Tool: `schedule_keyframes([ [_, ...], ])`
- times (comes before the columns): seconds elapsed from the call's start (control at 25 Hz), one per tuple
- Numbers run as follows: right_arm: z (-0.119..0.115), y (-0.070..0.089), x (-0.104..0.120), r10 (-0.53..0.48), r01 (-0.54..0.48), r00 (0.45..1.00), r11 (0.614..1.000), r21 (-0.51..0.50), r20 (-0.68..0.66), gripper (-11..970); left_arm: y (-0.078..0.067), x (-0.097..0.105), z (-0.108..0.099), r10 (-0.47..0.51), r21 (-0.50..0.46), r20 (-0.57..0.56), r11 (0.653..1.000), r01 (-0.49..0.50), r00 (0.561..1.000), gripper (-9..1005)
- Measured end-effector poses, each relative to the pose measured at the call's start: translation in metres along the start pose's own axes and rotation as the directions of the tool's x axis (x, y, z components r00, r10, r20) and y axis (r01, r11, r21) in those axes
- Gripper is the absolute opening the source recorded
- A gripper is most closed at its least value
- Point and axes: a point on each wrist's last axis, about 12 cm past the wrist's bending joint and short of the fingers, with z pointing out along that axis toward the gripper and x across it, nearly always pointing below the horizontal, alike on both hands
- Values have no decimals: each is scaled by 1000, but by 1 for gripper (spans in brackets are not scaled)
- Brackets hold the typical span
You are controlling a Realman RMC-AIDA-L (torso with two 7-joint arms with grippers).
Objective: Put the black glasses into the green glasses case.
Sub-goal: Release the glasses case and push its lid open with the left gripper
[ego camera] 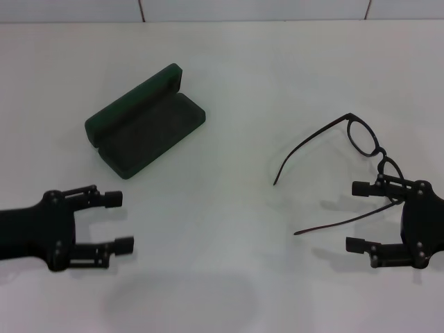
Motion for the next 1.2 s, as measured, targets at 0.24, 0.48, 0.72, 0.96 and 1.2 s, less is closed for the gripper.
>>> schedule_keyframes([
  [0.24,1,-1,-1,-1,1,1000,1000,-3,2,858,20,-19,11,-316,-41,40,947,318,948,873],
  [0.48,3,0,-1,-1,1,1000,1000,-9,4,858,44,-39,24,-418,-100,-16,905,414,908,872],
  [0.72,6,3,1,3,-3,1000,1000,-24,1,858,67,-77,25,-455,-216,-92,877,428,886,872],
  [0.96,10,4,0,-2,2,1000,999,-39,-4,857,88,-148,37,-365,-394,-259,885,247,894,871],
  [1.2,18,2,-3,-15,15,1000,998,-61,0,857,101,-185,70,-307,-438,-450,894,92,839,870],
])
